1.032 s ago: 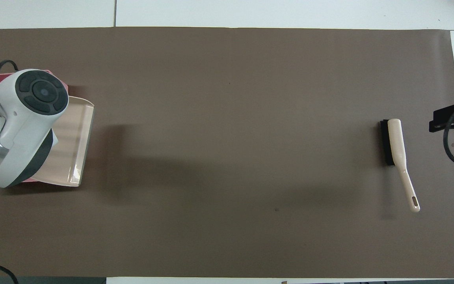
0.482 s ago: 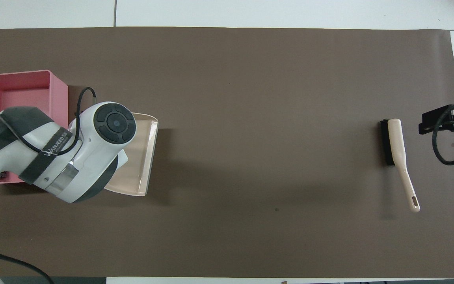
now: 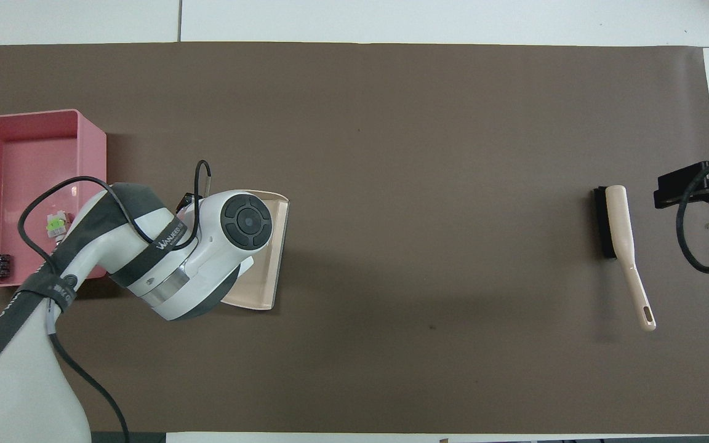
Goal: Clean e-waste and dump in bin
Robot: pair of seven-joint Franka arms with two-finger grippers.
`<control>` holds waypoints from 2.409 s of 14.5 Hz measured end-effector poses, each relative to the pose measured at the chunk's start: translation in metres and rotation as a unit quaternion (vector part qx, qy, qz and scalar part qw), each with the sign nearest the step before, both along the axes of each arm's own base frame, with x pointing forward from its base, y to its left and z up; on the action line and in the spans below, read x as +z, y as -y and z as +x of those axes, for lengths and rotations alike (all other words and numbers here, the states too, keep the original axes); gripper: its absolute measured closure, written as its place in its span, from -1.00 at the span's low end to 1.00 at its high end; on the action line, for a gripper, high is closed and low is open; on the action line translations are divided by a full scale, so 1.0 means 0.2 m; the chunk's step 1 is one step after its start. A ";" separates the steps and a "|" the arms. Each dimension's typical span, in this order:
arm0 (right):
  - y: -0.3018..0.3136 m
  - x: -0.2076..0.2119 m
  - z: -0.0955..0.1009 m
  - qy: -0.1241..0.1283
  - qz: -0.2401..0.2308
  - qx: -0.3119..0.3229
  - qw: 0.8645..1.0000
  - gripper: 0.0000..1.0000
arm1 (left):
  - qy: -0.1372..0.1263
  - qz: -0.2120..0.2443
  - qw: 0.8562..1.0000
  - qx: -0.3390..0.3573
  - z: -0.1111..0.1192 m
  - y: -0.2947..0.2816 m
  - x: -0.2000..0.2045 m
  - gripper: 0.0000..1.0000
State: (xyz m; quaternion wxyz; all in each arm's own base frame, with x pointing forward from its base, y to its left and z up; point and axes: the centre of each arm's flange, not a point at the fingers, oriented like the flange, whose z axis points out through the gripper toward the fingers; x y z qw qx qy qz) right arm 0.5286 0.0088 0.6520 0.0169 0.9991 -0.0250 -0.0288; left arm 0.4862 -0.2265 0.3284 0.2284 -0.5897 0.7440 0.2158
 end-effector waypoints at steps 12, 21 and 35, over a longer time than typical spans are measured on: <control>0.00 -0.02 0.02 -0.002 0.000 -0.002 1.000 -1.00 | 0.081 -0.006 0.991 0.105 0.04 -0.16 0.35 -0.96; 0.00 -0.03 0.02 -0.005 -0.001 -0.002 1.000 -1.00 | 0.203 -0.038 0.750 0.628 0.11 -0.74 0.50 -0.96; 0.04 -0.03 0.03 0.005 0.004 -0.011 1.000 -1.00 | 0.203 -0.186 0.585 0.763 0.24 -1.26 1.52 -0.96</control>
